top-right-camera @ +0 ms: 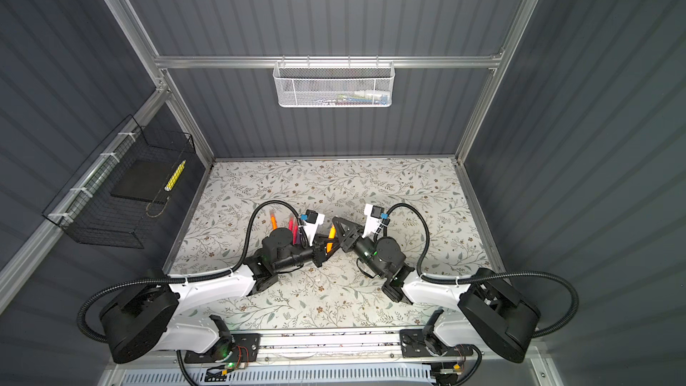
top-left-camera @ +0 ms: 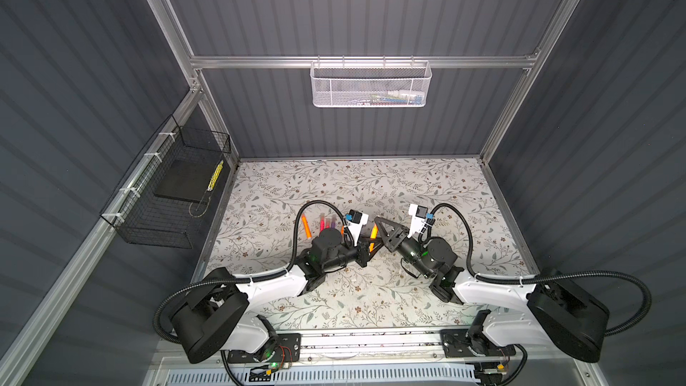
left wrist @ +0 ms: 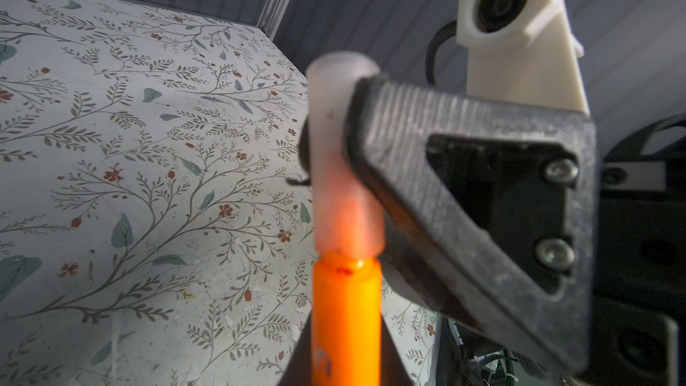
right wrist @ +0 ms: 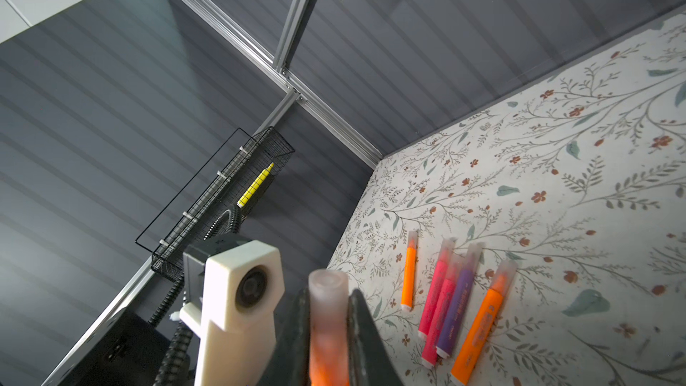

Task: Insert the pens into the pen caps
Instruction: 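Push the pink cap down onto the orange marker tip with the right gripper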

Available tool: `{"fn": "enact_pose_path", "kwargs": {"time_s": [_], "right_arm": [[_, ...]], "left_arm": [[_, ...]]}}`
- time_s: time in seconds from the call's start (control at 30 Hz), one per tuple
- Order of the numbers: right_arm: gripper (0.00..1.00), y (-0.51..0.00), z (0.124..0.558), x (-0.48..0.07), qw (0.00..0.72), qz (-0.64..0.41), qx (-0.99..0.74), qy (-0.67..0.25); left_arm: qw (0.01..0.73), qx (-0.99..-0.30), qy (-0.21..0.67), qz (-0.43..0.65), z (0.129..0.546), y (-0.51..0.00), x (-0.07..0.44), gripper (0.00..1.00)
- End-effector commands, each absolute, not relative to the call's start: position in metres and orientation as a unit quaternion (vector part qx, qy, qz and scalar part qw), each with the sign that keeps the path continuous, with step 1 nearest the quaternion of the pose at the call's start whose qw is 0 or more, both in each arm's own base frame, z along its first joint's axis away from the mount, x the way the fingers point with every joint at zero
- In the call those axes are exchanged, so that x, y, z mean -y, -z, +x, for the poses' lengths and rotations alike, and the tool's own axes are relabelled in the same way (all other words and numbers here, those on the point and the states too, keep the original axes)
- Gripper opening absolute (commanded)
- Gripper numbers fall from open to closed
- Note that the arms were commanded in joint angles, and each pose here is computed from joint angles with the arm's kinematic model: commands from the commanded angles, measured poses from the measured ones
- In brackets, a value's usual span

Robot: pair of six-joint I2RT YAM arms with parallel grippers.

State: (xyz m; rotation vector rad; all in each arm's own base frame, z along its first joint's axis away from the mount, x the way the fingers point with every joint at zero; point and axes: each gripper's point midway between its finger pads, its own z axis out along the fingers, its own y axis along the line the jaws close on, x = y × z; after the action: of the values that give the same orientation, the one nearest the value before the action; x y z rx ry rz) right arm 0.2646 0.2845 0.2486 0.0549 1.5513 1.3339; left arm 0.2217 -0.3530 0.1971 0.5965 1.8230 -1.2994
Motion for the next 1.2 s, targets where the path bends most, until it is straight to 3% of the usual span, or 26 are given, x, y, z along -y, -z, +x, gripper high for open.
{"fn": "enact_pose_path", "kwargs": {"time_s": [0.0,0.4,0.63,0.7,0.83,0.97,1.17], "right_arm": [[0.09,-0.242,0.23,-0.314,0.48,-0.061,-0.651,-0.586],[0.14,-0.231,0.226,-0.303,0.49,-0.059,-0.654,-0.574],[0.24,-0.238,0.214,-0.304,0.496,-0.097,-0.64,-0.579],[0.28,-0.241,0.211,-0.304,0.499,-0.106,-0.633,-0.583],[0.49,-0.244,0.21,-0.294,0.512,-0.097,-0.63,-0.576],[0.63,-0.249,0.209,-0.276,0.536,-0.083,-0.628,-0.558],[0.73,-0.26,0.212,-0.25,0.564,-0.052,-0.634,-0.526]], "left_arm": [[0.442,-0.651,0.554,0.269,0.211,-0.243,0.358,0.0],[0.468,-0.645,0.543,0.266,0.208,-0.244,0.345,0.0],[0.468,-0.632,0.552,0.278,0.201,-0.253,0.343,0.0],[0.468,-0.632,0.552,0.278,0.2,-0.253,0.343,0.0],[0.467,-0.634,0.549,0.279,0.201,-0.251,0.343,0.0],[0.465,-0.646,0.53,0.293,0.201,-0.241,0.342,0.0],[0.439,-0.648,0.514,0.352,0.183,-0.226,0.343,0.0]]}}
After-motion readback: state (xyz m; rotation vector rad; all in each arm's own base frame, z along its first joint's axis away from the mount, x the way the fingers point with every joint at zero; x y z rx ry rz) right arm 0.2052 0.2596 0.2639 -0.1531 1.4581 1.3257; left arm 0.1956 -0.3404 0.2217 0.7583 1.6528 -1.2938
